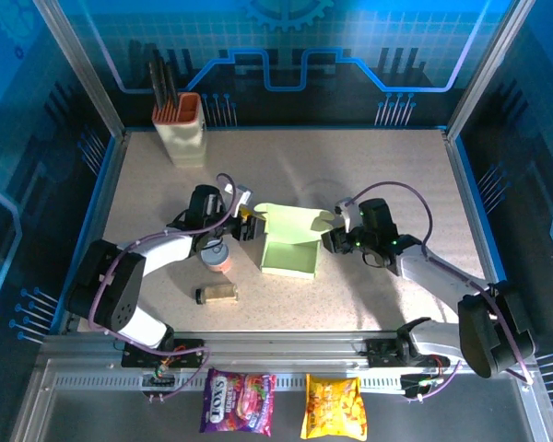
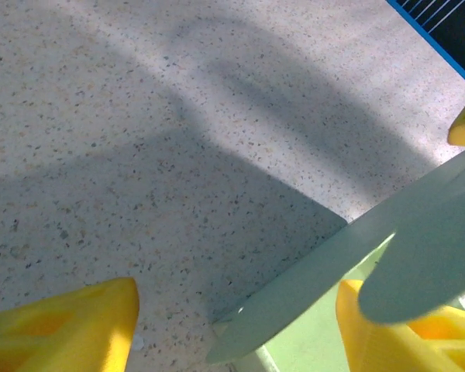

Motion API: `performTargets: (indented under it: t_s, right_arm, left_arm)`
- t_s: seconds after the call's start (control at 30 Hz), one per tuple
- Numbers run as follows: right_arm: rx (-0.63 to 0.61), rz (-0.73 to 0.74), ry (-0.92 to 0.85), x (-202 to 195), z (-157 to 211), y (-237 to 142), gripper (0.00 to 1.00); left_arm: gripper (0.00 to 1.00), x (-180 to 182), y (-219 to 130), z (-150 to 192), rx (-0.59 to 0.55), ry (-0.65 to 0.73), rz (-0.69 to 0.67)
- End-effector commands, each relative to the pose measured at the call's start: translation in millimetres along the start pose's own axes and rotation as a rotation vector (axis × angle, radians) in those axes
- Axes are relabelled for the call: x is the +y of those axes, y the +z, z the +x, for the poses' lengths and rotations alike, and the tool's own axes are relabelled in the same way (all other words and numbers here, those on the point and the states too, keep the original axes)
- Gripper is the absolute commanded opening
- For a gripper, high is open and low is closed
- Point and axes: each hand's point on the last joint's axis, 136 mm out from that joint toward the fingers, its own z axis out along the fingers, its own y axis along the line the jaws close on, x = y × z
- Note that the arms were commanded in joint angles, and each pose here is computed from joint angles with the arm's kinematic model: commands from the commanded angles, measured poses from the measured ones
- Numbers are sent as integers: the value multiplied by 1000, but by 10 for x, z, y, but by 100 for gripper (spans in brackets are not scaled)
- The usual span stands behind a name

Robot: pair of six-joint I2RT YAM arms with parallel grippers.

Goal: Fold the paper box

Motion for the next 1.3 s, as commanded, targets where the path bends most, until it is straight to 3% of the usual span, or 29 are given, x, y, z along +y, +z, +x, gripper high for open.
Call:
performTargets:
  t_s: [0.0, 0.17, 0.8, 1.03, 1.27]
  right_arm:
    - [-63, -18, -15, 16, -287, -28, 51]
    - [-51, -13, -31, 8, -306, -28, 46]
    - [2, -18, -25, 52, -294, -73, 14]
    - [-5, 11, -35, 49, -316, -111, 6]
    - [-8, 38, -49, 67, -326, -131, 4]
  left_arm:
    - [64, -137, 22, -134, 0, 13, 56]
    - [53, -159, 30, -138, 1, 20, 60]
    - [23, -200, -76, -93, 51, 34, 3]
    - [16, -167, -113, -100, 55, 9, -34]
    - [18, -202, -111, -79, 69, -15, -46]
